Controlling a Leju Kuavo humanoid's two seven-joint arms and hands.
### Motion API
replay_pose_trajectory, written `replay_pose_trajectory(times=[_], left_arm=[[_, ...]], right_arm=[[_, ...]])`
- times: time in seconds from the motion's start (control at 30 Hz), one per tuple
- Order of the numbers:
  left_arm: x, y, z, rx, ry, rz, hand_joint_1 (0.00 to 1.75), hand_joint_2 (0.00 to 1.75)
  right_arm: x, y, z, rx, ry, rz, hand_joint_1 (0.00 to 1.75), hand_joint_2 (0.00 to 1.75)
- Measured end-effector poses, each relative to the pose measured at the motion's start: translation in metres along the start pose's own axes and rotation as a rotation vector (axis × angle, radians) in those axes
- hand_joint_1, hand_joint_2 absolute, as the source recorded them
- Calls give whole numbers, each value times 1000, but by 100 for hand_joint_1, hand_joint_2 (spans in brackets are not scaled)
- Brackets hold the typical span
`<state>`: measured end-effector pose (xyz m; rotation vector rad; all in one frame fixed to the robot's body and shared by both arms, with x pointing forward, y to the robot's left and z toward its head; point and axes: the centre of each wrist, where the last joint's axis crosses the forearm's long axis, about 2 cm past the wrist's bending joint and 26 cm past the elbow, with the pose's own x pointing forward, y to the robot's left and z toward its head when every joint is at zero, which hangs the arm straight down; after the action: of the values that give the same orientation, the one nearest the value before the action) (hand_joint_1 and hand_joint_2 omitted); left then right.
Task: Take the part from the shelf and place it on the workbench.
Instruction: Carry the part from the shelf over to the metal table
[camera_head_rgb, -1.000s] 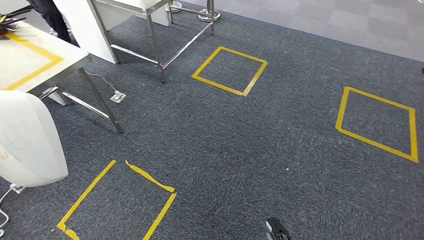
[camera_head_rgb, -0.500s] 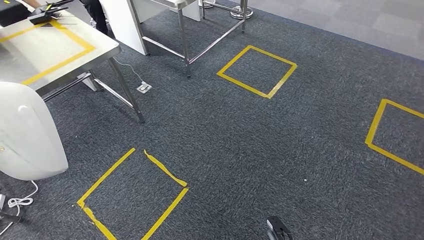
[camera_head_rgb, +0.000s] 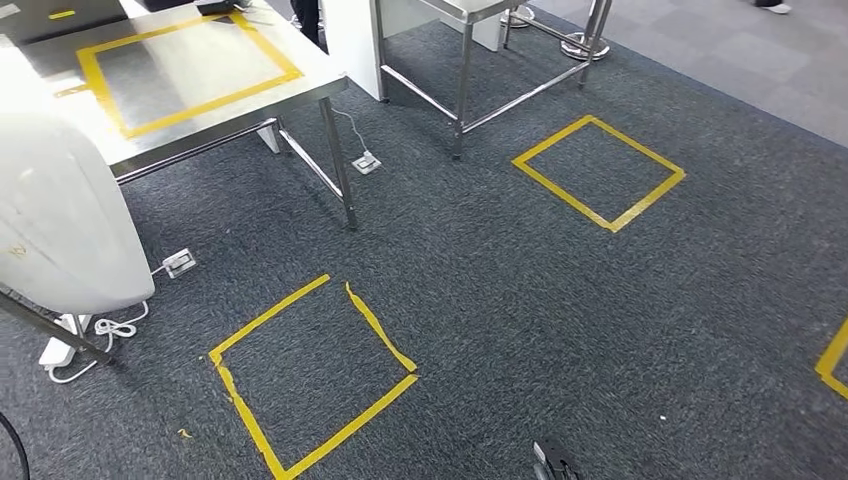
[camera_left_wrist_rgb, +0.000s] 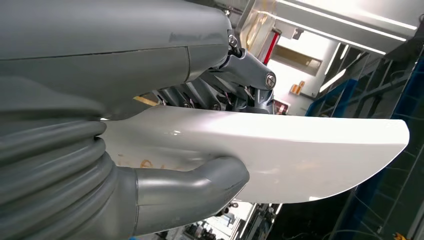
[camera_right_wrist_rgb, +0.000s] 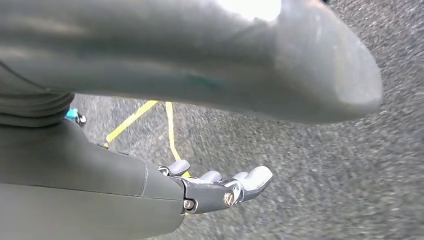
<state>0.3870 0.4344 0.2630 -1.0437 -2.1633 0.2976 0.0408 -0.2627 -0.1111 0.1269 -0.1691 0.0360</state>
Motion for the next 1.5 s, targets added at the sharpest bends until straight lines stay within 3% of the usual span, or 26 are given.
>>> replay_pose_trajectory(times=[0.3, 0.6, 1.3, 1.5], left_arm=[[4, -4, -20, -26, -10, -11, 175, 175], [2, -3, -25, -26, -10, -1, 175, 175], [-3, -3, -25, -24, 17, -16, 175, 175], [-5, 0, -16, -18, 28, -16, 175, 175]], right_arm=[[1, 2, 0, 7, -3, -4, 0, 0], [2, 3, 0, 13, 0, 3, 0, 0], [1, 5, 0, 12, 25, -52, 0, 0], [-2, 6, 0, 3, 33, -67, 0, 0]])
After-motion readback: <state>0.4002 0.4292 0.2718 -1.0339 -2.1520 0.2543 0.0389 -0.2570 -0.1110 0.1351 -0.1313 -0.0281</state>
